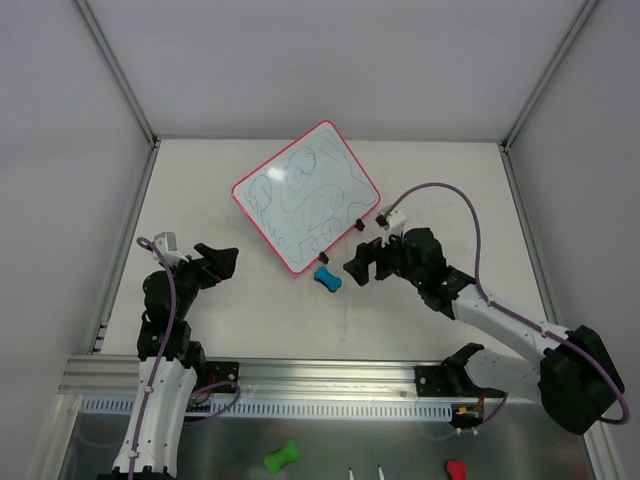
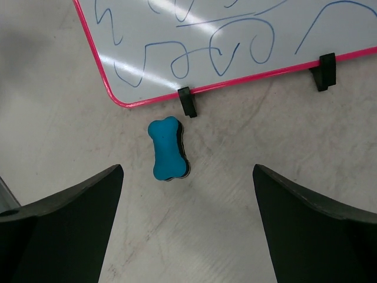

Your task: Erase the whiteboard

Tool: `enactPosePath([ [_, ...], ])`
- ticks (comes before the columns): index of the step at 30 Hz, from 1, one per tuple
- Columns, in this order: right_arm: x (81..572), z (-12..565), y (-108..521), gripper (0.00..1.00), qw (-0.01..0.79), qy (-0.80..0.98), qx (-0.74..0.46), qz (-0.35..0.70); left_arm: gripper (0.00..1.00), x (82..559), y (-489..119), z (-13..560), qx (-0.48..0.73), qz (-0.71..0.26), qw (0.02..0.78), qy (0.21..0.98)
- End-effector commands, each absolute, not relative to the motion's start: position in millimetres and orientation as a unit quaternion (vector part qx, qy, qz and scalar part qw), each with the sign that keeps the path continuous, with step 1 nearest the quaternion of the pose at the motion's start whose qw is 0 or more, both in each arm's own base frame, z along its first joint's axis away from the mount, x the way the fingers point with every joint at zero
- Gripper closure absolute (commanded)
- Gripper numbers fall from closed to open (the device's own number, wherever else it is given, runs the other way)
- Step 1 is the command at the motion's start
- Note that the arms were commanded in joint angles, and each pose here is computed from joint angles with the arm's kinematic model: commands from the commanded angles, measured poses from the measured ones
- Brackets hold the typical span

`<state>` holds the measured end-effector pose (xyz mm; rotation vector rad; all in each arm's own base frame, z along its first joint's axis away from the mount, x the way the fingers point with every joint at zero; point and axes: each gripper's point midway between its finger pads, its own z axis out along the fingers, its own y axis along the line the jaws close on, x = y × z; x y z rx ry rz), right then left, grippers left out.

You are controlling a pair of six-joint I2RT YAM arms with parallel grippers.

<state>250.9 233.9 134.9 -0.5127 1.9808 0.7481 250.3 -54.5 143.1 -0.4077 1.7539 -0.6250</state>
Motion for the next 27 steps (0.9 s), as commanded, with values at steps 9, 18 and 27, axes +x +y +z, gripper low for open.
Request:
enactPosePath([
  [9, 240.1, 104.0, 286.5, 0.1, 0.402, 0.802, -0.375, 0.232, 0.01, 254.8, -50.8, 141.9, -0.172, -0.25, 0.575, 0.76],
  [18, 234.9, 82.2, 306.4, 0.28, 0.36, 0.808, -0.411, 0.219, 0.01, 254.7, -49.5, 142.4, -0.175, -0.247, 0.573, 0.762],
  [27, 239.8, 68.9, 312.2, 0.38, 0.347, 0.818, -0.415, 0.196, 0.01, 254.7, -49.2, 141.6, -0.175, -0.245, 0.571, 0.764],
])
